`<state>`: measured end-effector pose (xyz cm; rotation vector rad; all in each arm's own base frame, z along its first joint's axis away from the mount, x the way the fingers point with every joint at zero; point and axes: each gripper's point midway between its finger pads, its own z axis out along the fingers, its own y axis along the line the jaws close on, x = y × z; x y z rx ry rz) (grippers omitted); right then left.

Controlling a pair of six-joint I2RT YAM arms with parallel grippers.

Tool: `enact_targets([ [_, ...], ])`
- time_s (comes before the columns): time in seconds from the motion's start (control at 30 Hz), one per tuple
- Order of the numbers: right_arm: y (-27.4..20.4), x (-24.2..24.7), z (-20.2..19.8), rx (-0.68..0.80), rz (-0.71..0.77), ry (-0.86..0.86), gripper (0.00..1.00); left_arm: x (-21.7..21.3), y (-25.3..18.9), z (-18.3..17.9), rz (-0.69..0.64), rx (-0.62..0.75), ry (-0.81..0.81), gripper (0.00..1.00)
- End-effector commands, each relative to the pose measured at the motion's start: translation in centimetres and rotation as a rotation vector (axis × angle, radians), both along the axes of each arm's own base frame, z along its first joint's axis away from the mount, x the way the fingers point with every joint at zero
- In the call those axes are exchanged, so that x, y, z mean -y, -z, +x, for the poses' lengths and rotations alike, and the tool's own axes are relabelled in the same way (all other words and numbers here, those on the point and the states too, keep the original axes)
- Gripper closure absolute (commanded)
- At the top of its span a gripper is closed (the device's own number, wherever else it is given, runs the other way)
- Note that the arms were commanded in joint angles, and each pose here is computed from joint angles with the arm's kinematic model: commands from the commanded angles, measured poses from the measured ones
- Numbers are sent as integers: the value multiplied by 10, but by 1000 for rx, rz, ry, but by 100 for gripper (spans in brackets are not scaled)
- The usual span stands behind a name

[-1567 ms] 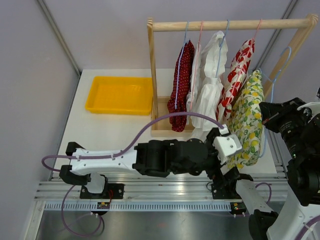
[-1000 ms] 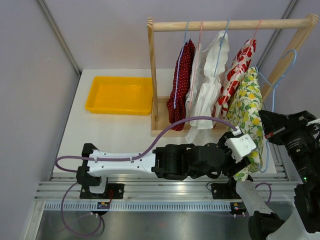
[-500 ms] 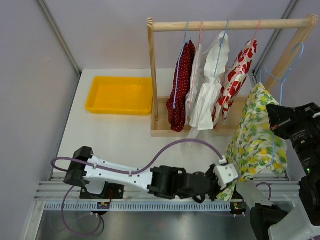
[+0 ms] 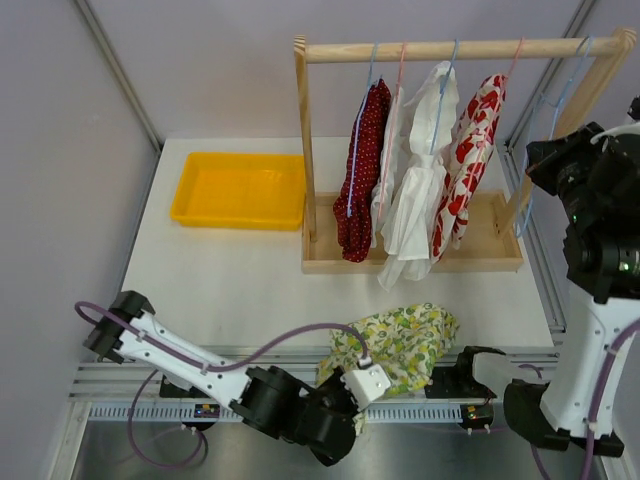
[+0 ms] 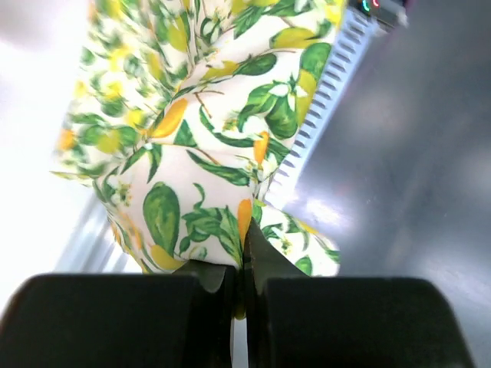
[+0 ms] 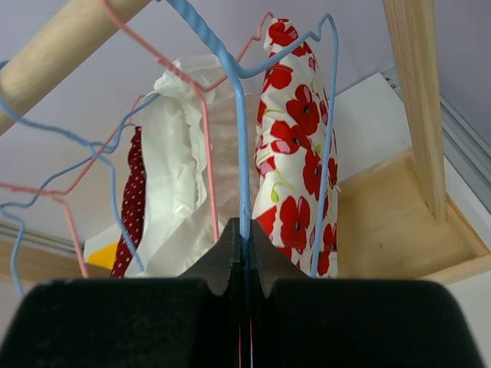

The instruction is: Remove the skirt from the hanger

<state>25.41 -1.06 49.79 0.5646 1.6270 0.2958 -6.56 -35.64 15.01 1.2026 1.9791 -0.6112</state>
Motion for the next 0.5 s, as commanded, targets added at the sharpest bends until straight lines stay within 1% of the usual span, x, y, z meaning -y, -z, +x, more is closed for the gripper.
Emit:
enact_targets([
  [0.0, -20, 18, 43, 96, -46, 67, 100, -36, -60, 45, -77, 86, -200, 100],
  [0.03, -15, 22, 57, 83, -51, 75, 100, -42, -65, 54, -76, 116, -238, 100],
  [0.1, -22, 25, 71, 110, -64, 86, 100, -59, -71, 67, -34, 172, -274, 100],
  [0.13, -18, 27, 83, 99, -65, 88, 100, -62, -75, 73, -41, 189, -299, 100],
  [0.2, -13, 29, 93, 81, -67, 91, 100, -75, -81, 83, -21, 215, -327, 100],
  [0.23, -8, 29, 99, 64, -64, 87, 100, -81, -91, 90, -53, 217, -363, 100],
  [0.3, 11, 29, 105, 22, -55, 82, 100, -96, -104, 104, -65, 236, -404, 100],
  [0.37, 17, 26, 103, 28, -46, 71, 100, -102, -126, 117, -133, 222, -423, 100],
  [0.4, 36, 26, 105, -8, -40, 69, 100, -106, -133, 129, -151, 217, -452, 100],
  [0.43, 38, 25, 100, -8, -37, 68, 100, -108, -140, 135, -141, 241, -426, 100],
  [0.47, 44, 25, 98, -18, -35, 71, 100, -114, -151, 143, -174, 237, -440, 100],
])
